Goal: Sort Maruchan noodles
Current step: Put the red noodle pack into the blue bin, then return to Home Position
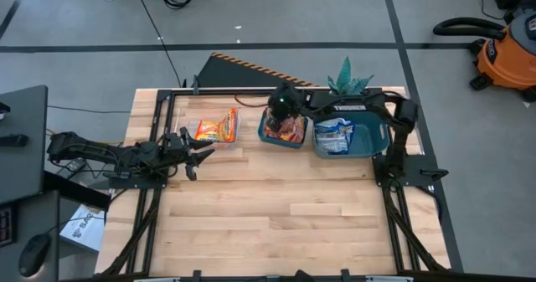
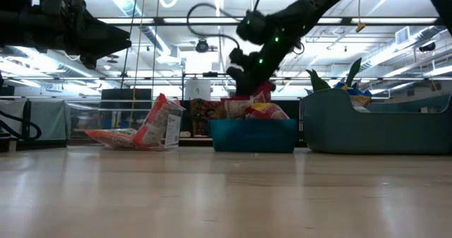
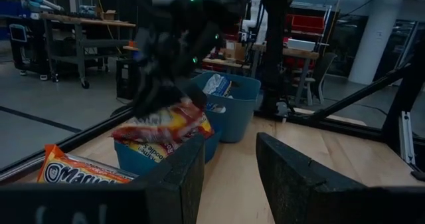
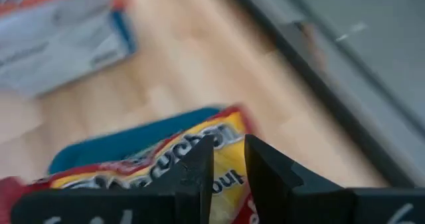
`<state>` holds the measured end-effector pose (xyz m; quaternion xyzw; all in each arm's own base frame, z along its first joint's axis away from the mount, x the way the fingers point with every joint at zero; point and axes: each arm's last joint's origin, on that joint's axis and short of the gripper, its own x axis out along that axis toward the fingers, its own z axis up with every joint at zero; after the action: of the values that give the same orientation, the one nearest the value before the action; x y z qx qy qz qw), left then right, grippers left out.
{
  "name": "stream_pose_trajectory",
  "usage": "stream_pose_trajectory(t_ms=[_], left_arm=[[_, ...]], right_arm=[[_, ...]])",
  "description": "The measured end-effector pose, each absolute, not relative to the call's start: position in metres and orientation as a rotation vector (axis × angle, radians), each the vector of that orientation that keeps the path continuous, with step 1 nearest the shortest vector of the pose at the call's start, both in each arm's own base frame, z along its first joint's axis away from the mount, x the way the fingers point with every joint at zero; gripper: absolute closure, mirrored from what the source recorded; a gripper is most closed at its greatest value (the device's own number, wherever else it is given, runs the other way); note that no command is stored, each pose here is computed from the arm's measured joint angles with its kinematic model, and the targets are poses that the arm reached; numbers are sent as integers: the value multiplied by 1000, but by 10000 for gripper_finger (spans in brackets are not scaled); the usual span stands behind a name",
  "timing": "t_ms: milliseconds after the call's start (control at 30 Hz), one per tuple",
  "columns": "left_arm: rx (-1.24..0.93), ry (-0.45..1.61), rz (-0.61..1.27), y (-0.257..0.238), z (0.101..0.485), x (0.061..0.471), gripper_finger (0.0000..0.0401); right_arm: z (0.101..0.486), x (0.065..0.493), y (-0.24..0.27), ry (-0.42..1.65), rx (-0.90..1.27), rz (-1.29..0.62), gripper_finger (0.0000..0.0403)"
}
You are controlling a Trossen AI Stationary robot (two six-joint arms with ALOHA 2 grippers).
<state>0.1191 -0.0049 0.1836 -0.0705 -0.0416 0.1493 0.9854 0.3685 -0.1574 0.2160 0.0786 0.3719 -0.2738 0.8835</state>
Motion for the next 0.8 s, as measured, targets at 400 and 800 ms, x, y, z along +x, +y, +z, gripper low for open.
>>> stream_pose_trajectory(t_ms=[400,800], left_arm=[[-135,-69,301,-5,182,119,259],[-165,-105,225,-8,186,119,259]], right_arm=[[209,381,-114,861,52,-514,312],[317,342,-37,547,-71,-436,312]])
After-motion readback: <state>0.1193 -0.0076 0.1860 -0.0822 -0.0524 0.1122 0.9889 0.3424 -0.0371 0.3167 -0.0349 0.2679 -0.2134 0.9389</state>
